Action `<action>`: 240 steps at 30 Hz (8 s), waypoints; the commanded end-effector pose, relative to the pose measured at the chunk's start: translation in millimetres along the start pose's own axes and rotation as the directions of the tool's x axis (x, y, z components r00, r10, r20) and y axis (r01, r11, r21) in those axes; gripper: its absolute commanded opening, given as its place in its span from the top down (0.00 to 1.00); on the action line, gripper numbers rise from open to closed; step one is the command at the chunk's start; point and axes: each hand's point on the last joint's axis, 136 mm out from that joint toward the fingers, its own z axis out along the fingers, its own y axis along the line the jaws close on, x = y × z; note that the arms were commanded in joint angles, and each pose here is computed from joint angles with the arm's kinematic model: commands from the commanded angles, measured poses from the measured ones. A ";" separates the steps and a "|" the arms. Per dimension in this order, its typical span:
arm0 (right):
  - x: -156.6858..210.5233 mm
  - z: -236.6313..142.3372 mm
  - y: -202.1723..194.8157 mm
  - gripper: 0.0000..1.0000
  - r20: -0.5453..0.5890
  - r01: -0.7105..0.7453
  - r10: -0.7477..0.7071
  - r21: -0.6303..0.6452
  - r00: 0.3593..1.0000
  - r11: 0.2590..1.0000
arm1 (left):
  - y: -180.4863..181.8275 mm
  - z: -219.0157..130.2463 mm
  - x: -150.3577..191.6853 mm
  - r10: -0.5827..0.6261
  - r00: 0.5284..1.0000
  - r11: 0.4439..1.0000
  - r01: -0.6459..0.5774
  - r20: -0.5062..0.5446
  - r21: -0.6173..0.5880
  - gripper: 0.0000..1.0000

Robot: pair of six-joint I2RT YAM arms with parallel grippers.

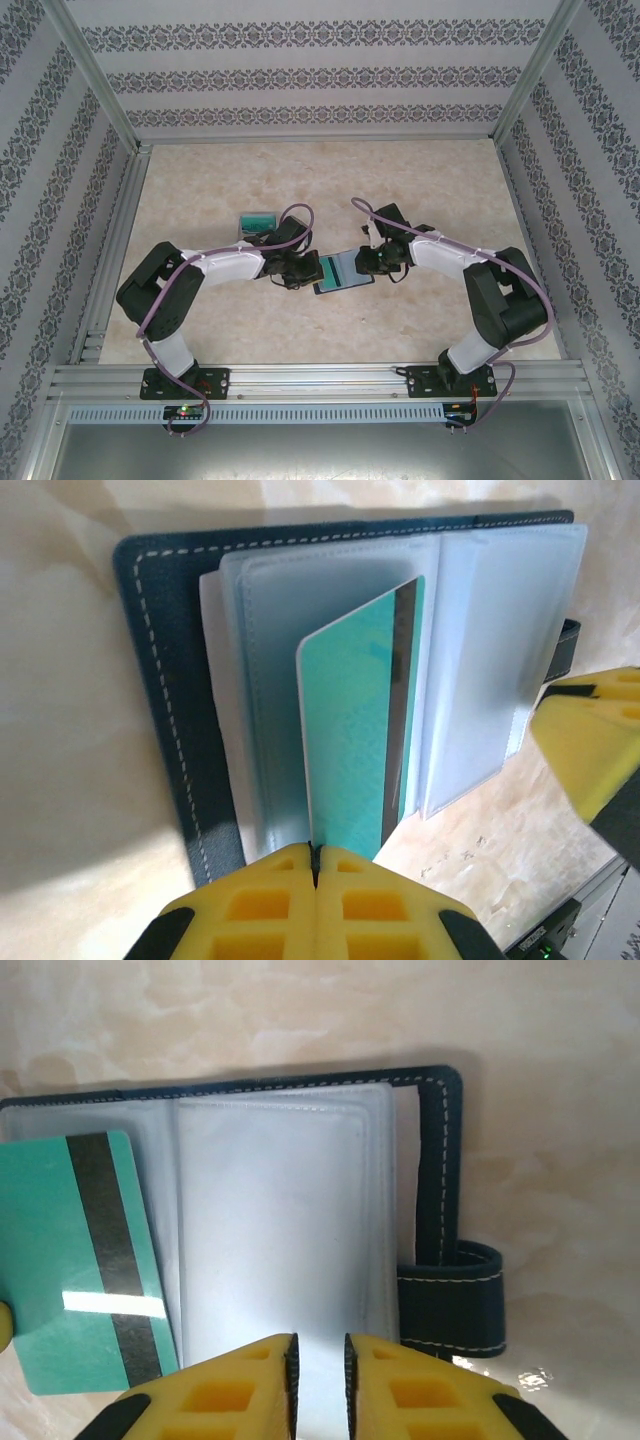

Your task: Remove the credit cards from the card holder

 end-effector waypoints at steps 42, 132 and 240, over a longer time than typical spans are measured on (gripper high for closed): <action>-59.8 -95.3 53.0 0.02 0.254 -0.128 0.260 -0.441 0.932 0.889 | -39.9 -121.2 -12.9 0.528 0.848 0.837 -0.512 0.040 -0.193 1.00; -76.9 -107.3 25.2 0.02 0.298 -0.152 0.289 -0.409 0.910 0.900 | 77.8 -148.8 -144.7 0.717 0.096 -0.403 -0.751 -0.690 -0.523 1.00; -77.1 -172.1 -118.1 0.02 0.651 -0.296 -0.061 0.424 0.757 0.856 | 193.0 -301.7 -96.9 0.377 0.571 0.615 0.434 0.729 -0.658 0.01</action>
